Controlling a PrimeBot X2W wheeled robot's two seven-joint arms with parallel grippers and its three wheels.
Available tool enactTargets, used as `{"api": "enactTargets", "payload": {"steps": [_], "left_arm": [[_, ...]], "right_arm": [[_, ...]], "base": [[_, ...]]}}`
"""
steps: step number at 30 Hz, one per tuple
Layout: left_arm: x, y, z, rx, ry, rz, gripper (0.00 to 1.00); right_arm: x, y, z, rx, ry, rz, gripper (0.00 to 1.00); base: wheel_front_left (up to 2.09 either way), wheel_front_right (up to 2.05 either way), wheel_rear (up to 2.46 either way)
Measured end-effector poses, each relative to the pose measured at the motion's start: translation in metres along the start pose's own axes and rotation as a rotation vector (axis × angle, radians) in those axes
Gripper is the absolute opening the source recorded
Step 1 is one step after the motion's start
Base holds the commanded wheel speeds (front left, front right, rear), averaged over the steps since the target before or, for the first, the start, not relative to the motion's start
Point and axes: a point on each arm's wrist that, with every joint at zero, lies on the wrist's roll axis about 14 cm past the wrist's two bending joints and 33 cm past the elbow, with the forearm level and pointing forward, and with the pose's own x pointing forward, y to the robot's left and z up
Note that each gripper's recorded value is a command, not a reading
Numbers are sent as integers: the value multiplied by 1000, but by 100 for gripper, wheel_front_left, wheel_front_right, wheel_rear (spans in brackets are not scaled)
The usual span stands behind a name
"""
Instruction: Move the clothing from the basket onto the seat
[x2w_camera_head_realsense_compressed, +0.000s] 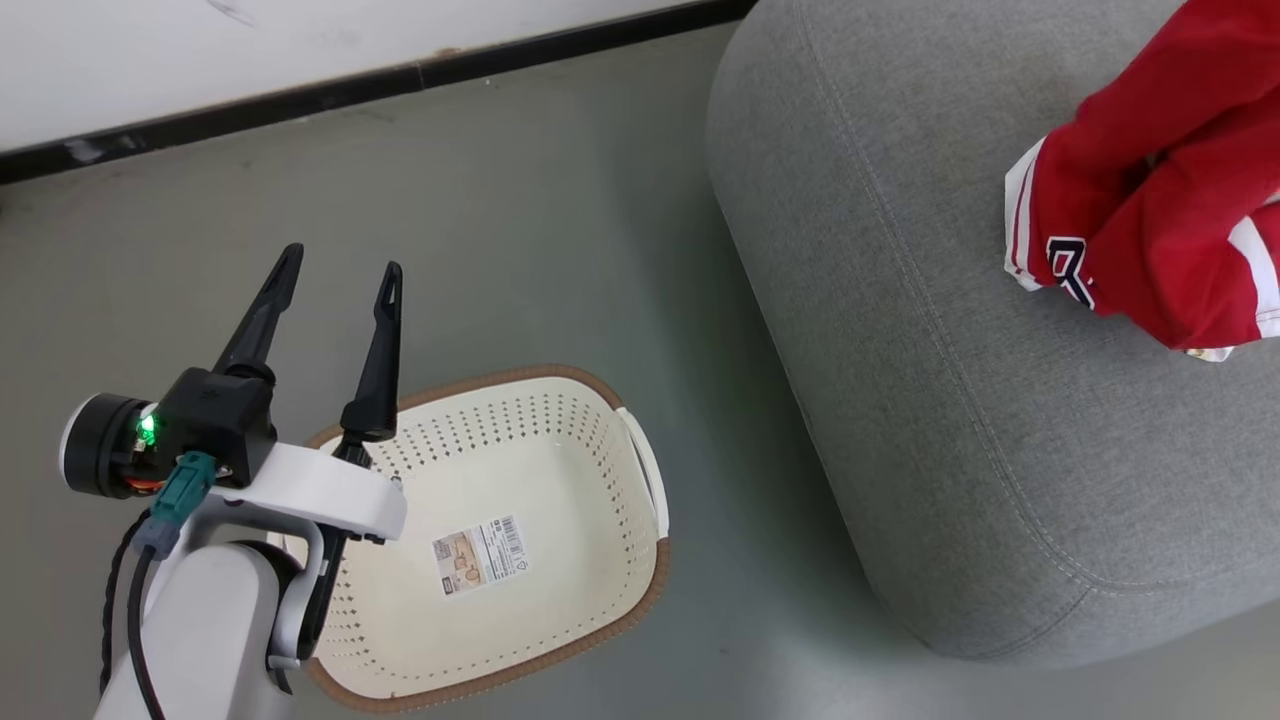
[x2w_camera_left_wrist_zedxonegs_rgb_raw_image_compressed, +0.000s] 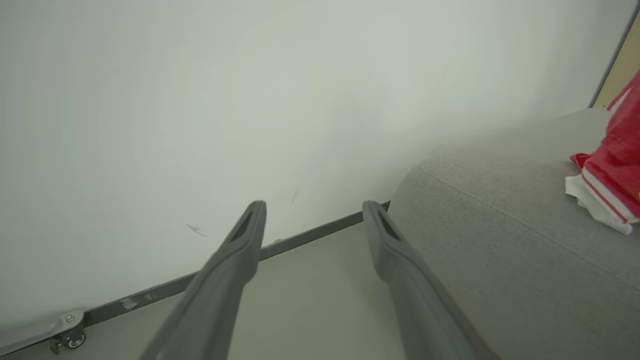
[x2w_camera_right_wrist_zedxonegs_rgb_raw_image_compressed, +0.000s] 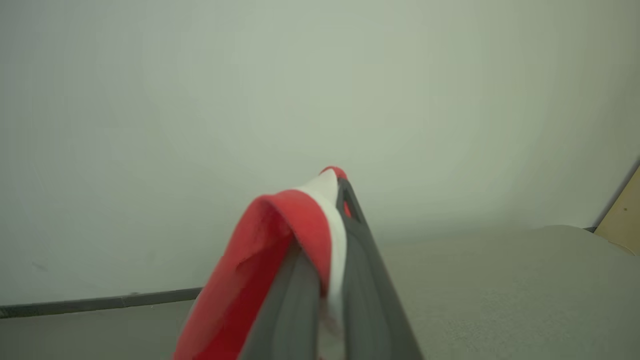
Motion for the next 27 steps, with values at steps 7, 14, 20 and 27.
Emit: {"api": "enactTargets", "payload": {"steps": [7, 14, 20, 27], "left_arm": [[9, 0, -6, -6, 4, -4, 100], [16, -2, -13, -7, 10, -11, 100], [18, -4, -18, 2, 17, -19, 100], [17, -6, -16, 3, 11, -23, 100]], "right_arm": [[-9, 9, -64, 31, 136, -2, 0], [-25, 17, -124, 57, 267, -13, 0], [-48, 2, -163, 60, 361, -64, 0], [-66, 3, -188, 87, 416, -87, 0]], "base": [[0, 0, 0], [0, 0, 0], [0, 0, 0], [0, 0, 0]]}}
